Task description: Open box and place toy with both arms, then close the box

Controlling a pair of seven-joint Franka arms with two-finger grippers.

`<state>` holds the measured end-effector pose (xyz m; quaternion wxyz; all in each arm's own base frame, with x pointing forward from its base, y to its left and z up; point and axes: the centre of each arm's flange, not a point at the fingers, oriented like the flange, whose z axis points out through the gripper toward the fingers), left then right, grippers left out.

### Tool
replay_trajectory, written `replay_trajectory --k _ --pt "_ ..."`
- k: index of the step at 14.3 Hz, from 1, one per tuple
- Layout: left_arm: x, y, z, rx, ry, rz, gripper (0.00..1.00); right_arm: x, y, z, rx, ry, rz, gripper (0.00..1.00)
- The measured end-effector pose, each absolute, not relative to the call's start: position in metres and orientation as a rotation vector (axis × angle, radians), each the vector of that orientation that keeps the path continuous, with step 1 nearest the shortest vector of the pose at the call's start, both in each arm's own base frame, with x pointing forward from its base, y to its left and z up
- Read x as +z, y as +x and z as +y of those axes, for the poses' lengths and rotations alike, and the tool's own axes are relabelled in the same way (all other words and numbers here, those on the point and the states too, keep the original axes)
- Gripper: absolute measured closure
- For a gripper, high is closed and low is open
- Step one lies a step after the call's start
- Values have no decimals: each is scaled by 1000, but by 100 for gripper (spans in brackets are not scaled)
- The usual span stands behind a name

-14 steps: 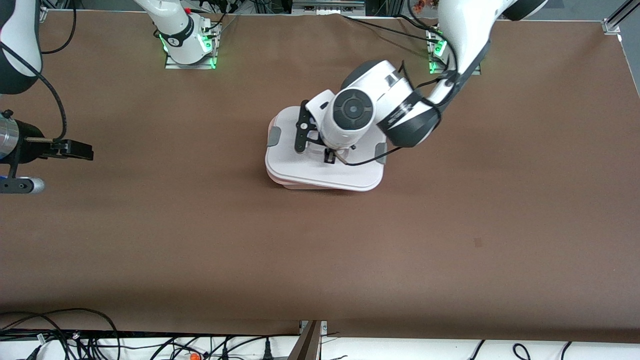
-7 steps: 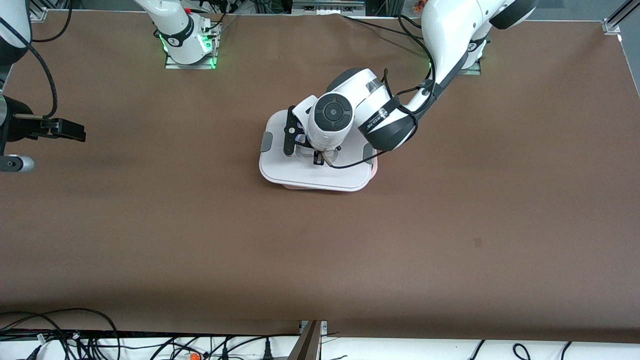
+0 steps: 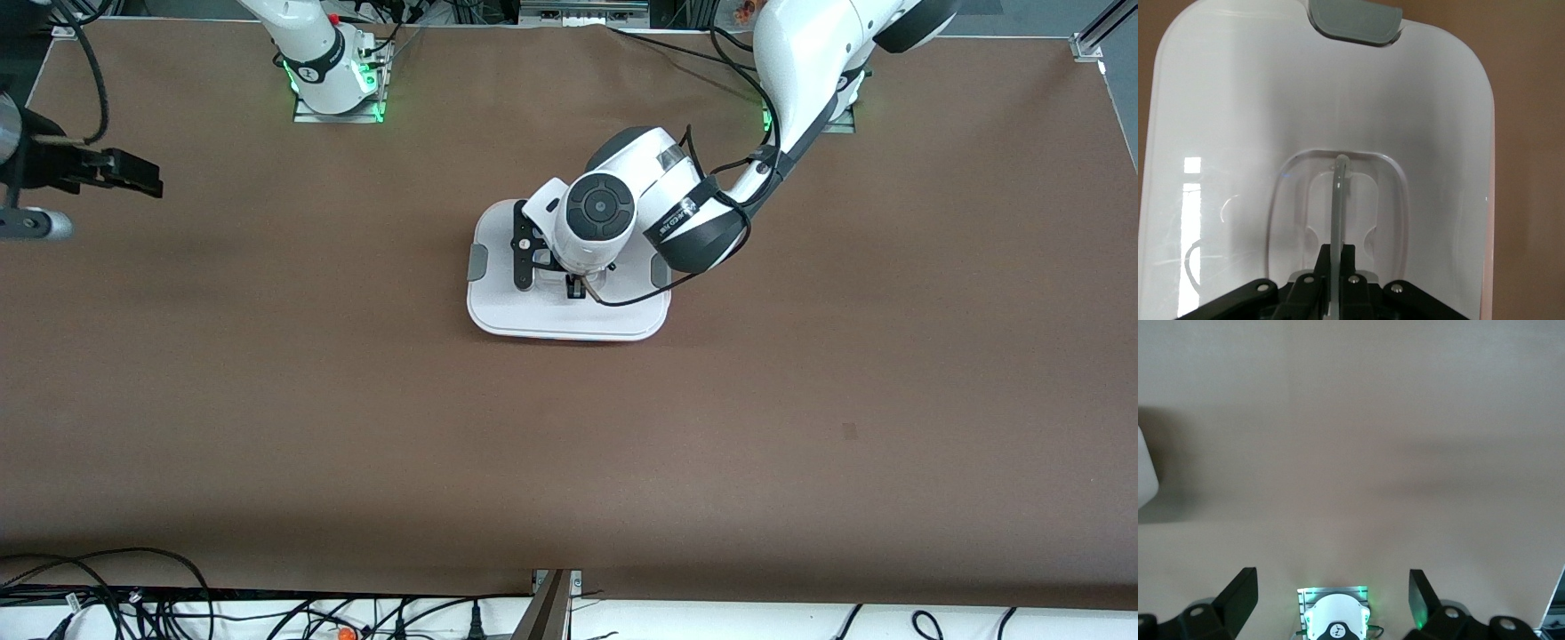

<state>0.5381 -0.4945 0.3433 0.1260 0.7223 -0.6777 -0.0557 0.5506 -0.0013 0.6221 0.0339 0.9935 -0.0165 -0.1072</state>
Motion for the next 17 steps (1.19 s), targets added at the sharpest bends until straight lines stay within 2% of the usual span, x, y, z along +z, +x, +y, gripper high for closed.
replay_trajectory --k 4,17 --pt "341 536 -495 -179 2118 -1958 92 631 542 -36 -315 3085 -120 0" --pt "338 529 -494 -249 2115 -1956 92 617 550 -31 -339 3096 -88 0"
